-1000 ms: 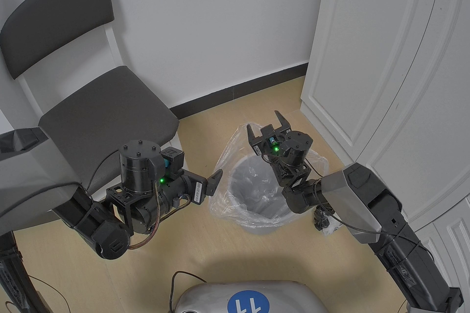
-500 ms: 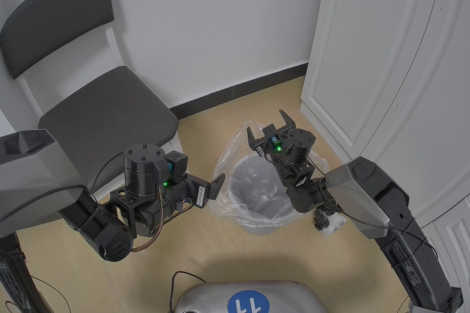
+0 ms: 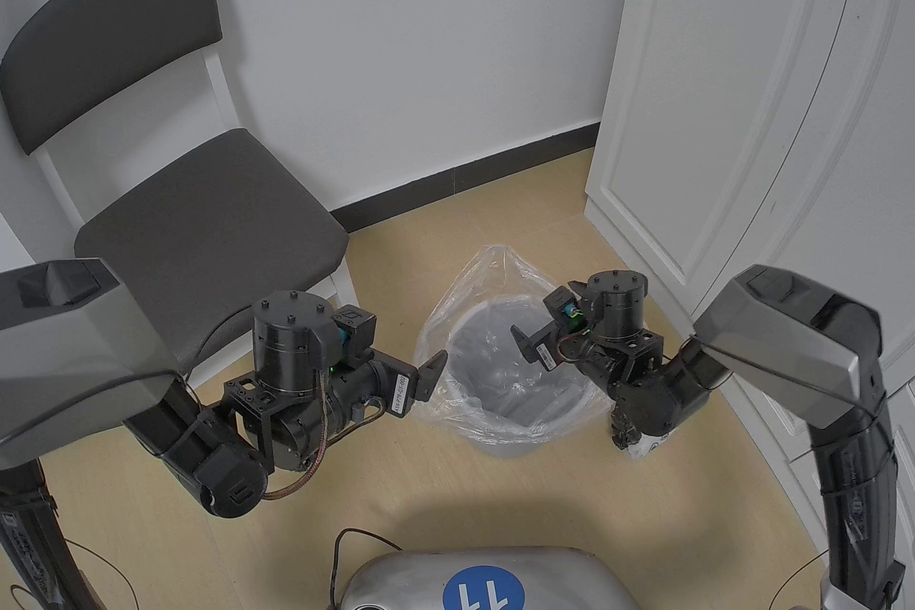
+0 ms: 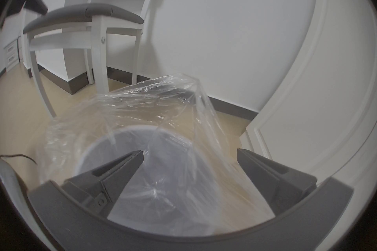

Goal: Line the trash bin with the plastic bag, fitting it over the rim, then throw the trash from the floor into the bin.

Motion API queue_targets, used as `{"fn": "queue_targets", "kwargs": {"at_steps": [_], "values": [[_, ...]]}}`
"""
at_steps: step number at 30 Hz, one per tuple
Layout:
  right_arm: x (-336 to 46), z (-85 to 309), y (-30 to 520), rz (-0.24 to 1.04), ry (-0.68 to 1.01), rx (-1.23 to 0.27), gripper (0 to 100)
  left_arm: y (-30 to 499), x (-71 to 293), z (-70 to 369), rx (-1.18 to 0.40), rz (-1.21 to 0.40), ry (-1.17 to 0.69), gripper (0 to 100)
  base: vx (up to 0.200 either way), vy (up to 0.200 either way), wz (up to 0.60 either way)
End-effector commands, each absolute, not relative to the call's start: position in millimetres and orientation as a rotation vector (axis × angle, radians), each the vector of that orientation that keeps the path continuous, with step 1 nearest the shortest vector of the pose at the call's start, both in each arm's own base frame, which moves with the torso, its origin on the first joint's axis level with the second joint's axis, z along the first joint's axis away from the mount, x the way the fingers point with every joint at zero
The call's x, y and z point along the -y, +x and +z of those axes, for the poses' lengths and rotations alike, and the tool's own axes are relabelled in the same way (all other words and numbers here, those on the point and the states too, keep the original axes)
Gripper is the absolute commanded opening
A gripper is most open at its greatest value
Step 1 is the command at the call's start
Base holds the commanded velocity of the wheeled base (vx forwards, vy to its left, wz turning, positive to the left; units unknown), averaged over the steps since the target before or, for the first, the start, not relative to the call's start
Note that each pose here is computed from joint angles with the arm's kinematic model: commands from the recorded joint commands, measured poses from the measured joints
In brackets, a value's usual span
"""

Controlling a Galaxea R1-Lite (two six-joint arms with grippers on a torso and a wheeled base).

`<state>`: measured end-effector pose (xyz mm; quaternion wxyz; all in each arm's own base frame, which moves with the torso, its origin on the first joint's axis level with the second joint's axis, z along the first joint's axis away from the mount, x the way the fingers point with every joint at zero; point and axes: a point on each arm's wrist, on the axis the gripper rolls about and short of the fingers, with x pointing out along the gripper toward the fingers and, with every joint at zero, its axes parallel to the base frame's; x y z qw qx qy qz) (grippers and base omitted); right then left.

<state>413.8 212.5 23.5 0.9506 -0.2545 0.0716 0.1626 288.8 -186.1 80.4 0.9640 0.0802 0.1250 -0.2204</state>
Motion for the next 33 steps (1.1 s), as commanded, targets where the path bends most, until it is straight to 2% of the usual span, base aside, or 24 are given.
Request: {"fn": "queue_targets", "kwargs": {"at_steps": [1,6,13,33], "values": [[-185.1,80.2,375.6,0.283,-0.412,-0.158,100,285.7,200.6,60.5,-0.302,-0.484,0.187,100,0.000,0.000,0.00],[-160.5,75.3,356.1,0.169,-0.298,-0.249,100,292.1,214.7,50.5,-0.305,-0.456,0.192,100,0.000,0.000,0.00],[-142.9,46.3,360.7,0.106,-0.178,-0.346,100,316.7,235.5,23.9,-0.315,-0.377,0.170,100,0.000,0.000,0.00],[-120.4,15.0,412.6,0.010,-0.135,-0.336,100,386.8,227.3,-23.8,-0.321,-0.150,0.162,100,0.000,0.000,0.00]]}}
